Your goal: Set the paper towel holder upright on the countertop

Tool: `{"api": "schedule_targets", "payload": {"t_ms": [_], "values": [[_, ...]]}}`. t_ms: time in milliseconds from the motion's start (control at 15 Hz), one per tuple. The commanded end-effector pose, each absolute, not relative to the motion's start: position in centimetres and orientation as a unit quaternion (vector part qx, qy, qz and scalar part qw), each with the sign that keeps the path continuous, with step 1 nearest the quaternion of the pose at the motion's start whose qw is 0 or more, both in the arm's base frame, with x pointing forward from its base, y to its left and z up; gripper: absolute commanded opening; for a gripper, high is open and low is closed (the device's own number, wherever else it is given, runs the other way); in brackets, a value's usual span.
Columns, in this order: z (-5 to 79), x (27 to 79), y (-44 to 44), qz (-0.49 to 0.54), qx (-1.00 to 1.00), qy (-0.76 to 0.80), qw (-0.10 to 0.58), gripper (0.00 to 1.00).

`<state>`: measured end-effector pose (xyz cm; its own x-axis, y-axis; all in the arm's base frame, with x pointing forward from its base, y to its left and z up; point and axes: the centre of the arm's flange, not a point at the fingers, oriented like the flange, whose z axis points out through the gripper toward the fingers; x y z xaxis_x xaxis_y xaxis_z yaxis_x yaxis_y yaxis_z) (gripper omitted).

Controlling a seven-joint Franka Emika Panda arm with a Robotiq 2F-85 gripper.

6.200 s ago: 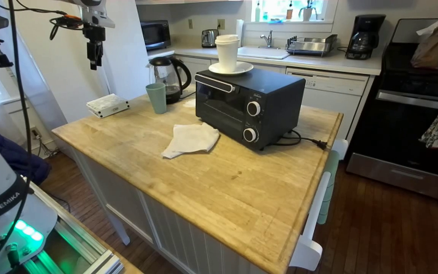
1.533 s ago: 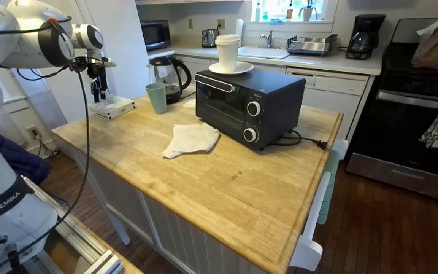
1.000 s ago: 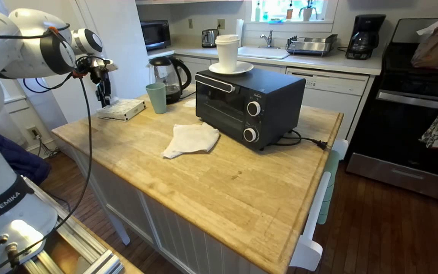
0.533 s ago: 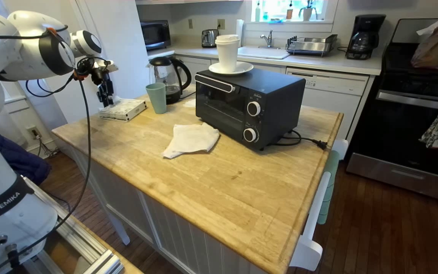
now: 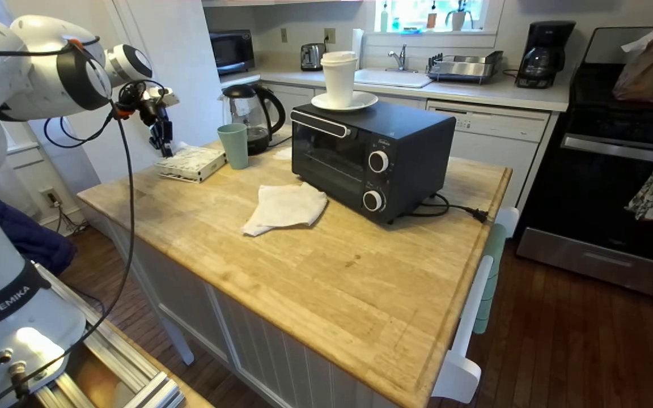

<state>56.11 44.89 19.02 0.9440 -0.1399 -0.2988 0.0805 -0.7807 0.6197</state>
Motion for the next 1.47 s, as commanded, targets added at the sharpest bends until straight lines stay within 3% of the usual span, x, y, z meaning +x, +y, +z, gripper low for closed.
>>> {"api": "schedule_targets", "payload": {"t_ms": [0, 400, 933, 1267, 1333, 1400], "values": [[19.9, 59.0, 46.7, -0.173, 0.915, -0.003, 0.364, 0.02], [26.3, 59.9, 45.5, -0.168, 0.927, -0.006, 0.336, 0.01], [35.4, 60.9, 41.8, -0.192, 0.966, -0.025, 0.170, 0.01], [36.2, 60.7, 39.0, -0.232, 0.967, -0.043, 0.098, 0.01], [35.4, 60.9, 39.5, -0.237, 0.966, -0.042, 0.094, 0.29], [34.5, 61.1, 40.4, -0.232, 0.965, -0.049, 0.109, 0.32]]}}
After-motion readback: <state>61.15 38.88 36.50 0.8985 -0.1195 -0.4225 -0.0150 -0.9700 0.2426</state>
